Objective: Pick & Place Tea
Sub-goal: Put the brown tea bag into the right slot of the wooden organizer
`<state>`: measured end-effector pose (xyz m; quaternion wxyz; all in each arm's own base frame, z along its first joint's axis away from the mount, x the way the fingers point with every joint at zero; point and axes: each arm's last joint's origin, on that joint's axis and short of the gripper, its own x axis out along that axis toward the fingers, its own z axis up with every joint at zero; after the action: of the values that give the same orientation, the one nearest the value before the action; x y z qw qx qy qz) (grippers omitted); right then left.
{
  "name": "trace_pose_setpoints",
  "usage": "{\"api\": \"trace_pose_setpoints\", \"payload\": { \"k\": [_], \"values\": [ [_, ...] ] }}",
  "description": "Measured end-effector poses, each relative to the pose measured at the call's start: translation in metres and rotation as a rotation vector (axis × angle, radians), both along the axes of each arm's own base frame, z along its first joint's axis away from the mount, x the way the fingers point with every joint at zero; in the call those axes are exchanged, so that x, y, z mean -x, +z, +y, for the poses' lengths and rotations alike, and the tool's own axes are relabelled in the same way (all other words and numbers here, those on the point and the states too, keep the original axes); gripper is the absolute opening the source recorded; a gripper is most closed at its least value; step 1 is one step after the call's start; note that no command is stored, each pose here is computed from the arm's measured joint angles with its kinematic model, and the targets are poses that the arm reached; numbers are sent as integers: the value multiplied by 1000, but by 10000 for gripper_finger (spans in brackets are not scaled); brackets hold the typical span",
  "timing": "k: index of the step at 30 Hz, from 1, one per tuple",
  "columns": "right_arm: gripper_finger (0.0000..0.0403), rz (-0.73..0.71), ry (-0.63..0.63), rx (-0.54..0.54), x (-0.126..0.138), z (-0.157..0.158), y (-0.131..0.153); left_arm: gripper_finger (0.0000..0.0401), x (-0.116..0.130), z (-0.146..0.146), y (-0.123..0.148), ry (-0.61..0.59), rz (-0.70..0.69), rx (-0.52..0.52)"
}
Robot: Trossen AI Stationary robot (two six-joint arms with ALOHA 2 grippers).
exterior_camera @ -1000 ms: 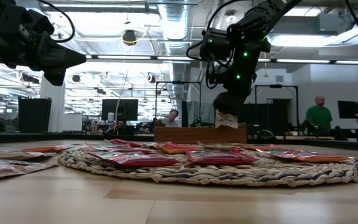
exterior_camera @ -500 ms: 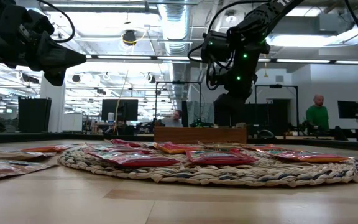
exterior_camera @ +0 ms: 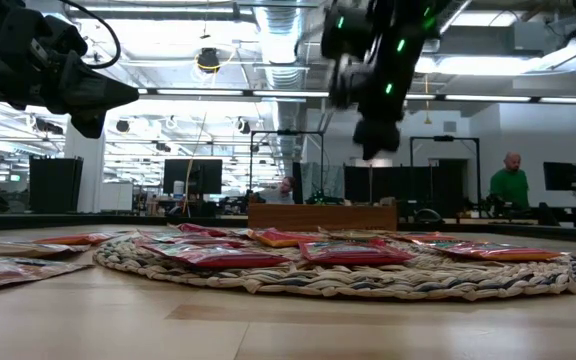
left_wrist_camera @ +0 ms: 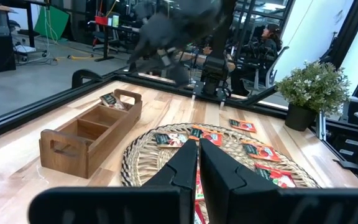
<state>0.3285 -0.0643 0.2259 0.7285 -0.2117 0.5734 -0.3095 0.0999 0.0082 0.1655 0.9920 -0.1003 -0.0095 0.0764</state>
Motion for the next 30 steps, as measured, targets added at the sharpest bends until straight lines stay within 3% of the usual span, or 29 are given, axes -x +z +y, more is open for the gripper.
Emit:
{"api": "trace_pose_setpoints", "payload": {
  "k": [2, 7, 10, 19, 30],
  "values": [
    [97, -24, 96, -71, 2, 15, 11, 9, 0, 0, 0, 0, 0, -1],
    [97, -122, 290, -381, 11, 39, 31, 9, 0, 0, 0, 0, 1, -7],
    [97, -144, 345, -473, 10, 44, 28, 9, 0, 0, 0, 0, 3, -6],
    [97, -20, 425, -506, -9, 37, -15, 9, 0, 0, 0, -4, 6, -6],
    [121, 28, 367, -527, -17, 15, -43, 8, 0, 0, -1, -9, 8, -5]
  ]
}}
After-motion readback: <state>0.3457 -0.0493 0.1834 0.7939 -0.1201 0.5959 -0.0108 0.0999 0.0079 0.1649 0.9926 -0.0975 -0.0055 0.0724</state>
